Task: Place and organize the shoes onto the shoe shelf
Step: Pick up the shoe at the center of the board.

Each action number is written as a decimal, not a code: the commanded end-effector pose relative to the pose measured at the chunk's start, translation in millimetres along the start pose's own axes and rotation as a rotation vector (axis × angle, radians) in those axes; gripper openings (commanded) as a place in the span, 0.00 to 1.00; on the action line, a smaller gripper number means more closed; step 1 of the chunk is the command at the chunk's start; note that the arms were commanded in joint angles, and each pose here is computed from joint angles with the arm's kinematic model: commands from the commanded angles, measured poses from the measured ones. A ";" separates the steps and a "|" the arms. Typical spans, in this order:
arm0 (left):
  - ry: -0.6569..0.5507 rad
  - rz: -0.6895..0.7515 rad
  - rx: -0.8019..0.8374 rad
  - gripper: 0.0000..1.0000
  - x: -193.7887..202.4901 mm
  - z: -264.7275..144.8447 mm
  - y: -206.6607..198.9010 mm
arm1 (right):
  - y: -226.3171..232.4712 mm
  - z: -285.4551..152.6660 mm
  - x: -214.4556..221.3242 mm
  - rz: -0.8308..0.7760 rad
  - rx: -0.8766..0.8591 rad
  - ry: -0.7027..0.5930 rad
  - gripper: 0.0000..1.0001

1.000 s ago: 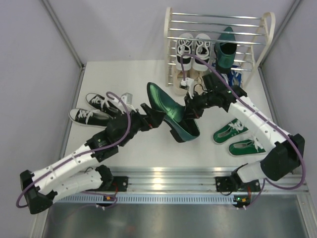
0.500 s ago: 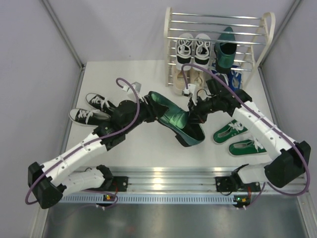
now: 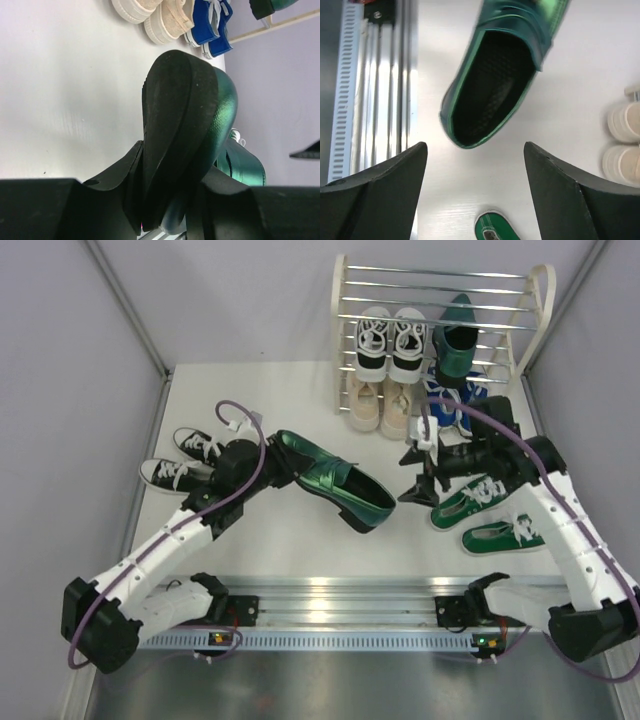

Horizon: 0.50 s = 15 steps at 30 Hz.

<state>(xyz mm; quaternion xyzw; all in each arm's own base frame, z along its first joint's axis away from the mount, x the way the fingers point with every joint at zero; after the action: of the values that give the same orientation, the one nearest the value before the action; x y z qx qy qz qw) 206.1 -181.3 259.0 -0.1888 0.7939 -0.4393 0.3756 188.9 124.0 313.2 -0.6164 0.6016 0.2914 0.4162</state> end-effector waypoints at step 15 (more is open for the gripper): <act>0.036 -0.108 0.340 0.00 -18.2 -3.9 -61.9 | 49.5 19.8 26.0 -0.453 -0.422 0.038 0.61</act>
<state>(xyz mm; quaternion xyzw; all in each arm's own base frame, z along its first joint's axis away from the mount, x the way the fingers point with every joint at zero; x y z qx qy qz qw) 211.7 -195.3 254.9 -0.1823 0.7934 -0.4851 0.3192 153.0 127.5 285.7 -0.7999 0.3814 0.2876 0.3633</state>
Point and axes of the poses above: each gripper's point midway between its finger pads, its own z axis out along the fingers, its own y axis along the line the jaws close on, x = y × z, the point moved 9 cm from there along -z, back along the fingers, and after that the axes turned 8 degrees about -z, right-handed, at the moved point
